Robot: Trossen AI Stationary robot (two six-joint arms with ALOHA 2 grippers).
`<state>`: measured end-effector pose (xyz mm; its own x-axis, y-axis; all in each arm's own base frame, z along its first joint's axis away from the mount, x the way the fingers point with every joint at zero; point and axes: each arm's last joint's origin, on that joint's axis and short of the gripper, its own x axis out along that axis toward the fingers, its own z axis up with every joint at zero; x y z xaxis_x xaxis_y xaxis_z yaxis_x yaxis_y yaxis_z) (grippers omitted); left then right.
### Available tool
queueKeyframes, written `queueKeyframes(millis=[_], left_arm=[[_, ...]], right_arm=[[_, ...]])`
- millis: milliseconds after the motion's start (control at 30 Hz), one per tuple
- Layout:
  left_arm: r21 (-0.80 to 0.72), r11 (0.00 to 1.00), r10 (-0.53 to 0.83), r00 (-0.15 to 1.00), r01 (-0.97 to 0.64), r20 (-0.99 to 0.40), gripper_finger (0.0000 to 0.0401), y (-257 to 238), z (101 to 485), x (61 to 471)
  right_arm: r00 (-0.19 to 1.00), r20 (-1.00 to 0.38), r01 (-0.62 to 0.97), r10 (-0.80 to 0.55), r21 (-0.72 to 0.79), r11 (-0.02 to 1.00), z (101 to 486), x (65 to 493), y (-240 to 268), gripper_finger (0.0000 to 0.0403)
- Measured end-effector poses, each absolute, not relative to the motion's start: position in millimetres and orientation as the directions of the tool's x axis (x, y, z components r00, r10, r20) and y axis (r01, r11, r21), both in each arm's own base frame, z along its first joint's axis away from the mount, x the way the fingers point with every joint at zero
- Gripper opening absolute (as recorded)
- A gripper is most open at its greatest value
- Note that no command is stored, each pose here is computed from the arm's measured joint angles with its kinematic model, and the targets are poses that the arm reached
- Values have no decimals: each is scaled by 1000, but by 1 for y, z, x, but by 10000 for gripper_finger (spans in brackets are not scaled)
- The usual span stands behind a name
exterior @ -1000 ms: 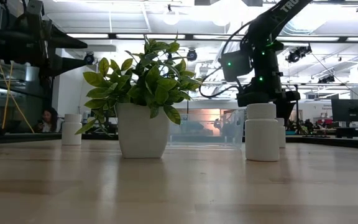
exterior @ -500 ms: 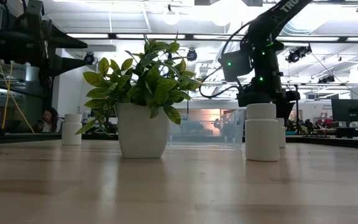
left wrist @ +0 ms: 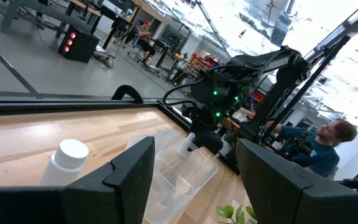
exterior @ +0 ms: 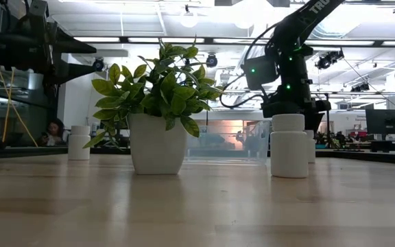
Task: Pick and place pill bottles into a basket
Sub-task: Put the white pill bottle in the transparent bin
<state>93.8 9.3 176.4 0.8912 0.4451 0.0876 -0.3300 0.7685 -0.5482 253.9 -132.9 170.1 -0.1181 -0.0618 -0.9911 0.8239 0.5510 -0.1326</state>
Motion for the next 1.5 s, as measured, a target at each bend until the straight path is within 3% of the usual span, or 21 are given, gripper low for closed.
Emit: queueKeyframes(millis=[233,867,1500], left_arm=[[-548,769,445,891,-330,87,262,9,176,94],[-548,768,445,891,-330,87,262,9,176,94],[-548,769,445,891,-330,87,262,9,176,94]], right_arm=[[-116,-991,824,-63,-132,551,171,254,-133,189],[-150,-988,834,-27,-141,534,171,247,-137,174],[-154,-988,782,-6,-126,610,171,246,-136,166]])
